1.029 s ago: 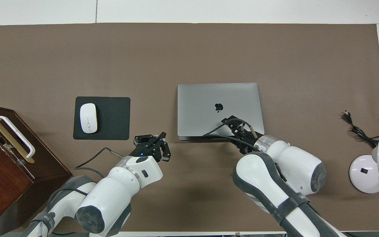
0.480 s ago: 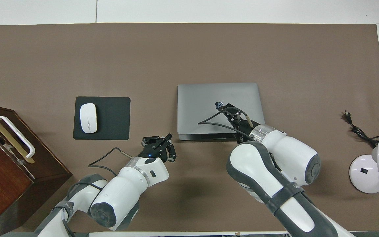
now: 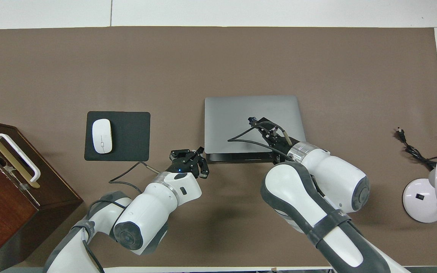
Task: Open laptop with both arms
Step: 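Lift the laptop lid upward and back with the right gripper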
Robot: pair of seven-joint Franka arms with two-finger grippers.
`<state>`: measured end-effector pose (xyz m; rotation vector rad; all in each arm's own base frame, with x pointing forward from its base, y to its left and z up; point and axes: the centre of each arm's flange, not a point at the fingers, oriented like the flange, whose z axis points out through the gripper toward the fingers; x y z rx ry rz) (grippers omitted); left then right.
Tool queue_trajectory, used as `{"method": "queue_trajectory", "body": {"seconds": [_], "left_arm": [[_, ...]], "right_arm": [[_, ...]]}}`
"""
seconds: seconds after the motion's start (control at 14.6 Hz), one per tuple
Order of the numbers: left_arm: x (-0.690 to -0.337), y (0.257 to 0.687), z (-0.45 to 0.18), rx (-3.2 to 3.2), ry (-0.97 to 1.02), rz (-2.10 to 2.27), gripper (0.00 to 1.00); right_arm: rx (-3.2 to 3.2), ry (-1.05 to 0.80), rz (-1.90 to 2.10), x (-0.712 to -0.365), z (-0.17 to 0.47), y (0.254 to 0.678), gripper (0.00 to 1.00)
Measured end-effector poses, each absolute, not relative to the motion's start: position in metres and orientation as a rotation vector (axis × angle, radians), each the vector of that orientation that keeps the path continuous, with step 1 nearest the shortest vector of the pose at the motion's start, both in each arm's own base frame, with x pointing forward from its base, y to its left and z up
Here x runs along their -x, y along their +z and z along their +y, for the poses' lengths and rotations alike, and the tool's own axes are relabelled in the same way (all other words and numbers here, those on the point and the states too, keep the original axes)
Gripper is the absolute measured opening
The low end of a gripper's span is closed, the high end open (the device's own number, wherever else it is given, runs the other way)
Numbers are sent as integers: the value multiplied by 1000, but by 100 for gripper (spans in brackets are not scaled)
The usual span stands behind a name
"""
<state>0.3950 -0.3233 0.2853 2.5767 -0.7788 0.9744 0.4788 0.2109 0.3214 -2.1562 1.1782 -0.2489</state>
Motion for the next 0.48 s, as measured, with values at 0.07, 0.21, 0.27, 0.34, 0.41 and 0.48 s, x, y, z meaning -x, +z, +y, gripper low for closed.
{"method": "queue_trajectory", "body": {"seconds": [0.07,0.21,0.27,0.34,0.41,0.48], "left_arm": [[-397,281,-327,-2578,969,-788,1],[-398,272,-336,-2577,954,-808,1],[-398,268,-339,-2578,947,-814,1],[-399,267,-341,-2574,951,-817,1],[-399,267,-341,-2572,953,-822,1],[-399,267,-342,-2570,954,-828,1]], "right_arm": [[2156,-249,1178,-479,211,321,100],[2156,-249,1178,-479,211,321,100],[2156,-249,1178,-479,211,321,100],[2155,-250,1178,-479,211,322,100],[2154,-251,1177,-480,211,322,100],[2150,-253,1176,-481,212,324,100]]}}
